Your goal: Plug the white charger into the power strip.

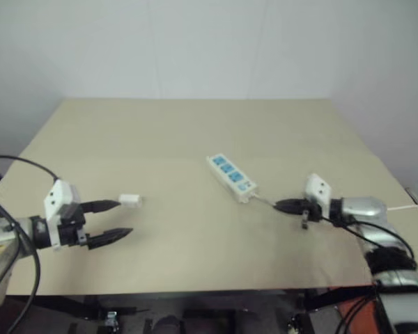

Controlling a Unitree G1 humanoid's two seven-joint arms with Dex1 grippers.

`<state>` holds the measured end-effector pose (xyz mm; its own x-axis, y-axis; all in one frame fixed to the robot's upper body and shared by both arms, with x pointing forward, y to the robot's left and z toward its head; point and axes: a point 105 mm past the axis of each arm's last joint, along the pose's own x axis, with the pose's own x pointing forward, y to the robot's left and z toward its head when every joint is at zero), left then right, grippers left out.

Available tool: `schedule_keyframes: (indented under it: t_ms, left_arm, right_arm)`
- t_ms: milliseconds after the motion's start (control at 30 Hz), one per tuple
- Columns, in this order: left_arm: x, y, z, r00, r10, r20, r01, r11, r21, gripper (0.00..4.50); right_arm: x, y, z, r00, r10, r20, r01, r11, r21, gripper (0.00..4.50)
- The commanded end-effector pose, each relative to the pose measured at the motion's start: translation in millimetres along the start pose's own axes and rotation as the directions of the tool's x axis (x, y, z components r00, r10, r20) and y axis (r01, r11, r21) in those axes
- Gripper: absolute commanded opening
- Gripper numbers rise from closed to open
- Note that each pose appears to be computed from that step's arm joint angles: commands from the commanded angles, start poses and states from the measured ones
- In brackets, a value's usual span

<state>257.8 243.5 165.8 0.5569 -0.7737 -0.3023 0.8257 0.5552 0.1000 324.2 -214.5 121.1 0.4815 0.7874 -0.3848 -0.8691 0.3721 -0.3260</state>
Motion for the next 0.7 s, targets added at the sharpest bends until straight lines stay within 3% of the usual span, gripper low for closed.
schedule_keyframes:
  t_ms: [33, 167, 433, 467, 700]
  left_arm:
    - [1, 2, 8, 1.000, -0.015, 0.022, 0.014, 0.999, 0.041, 4.50]
    - [8, 5, 8, 0.999, -0.040, 0.027, 0.039, 0.998, 0.045, 4.50]
    - [9, 10, 13, 0.998, -0.059, 0.025, 0.058, 0.996, 0.061, 4.50]
    - [8, 11, 12, 0.998, -0.057, 0.023, 0.056, 0.997, 0.061, 4.50]
    - [9, 8, 11, 0.997, -0.069, 0.022, 0.068, 0.996, 0.053, 4.50]
  right_arm:
    - [-14, 7, 13, 1.000, -0.029, 0.000, 0.029, 0.998, -0.064, 0.01]
    - [-13, 12, -3, 0.996, -0.080, -0.040, 0.078, 0.996, -0.039, 1.32]
    - [-1, 22, 1, 0.982, -0.189, 0.022, 0.186, 0.978, 0.091, 4.25]
    - [3, 25, 6, 0.978, -0.202, 0.051, 0.196, 0.974, 0.112, 4.46]
    - [27, 28, 18, 0.921, -0.367, 0.129, 0.336, 0.918, 0.210, 4.46]
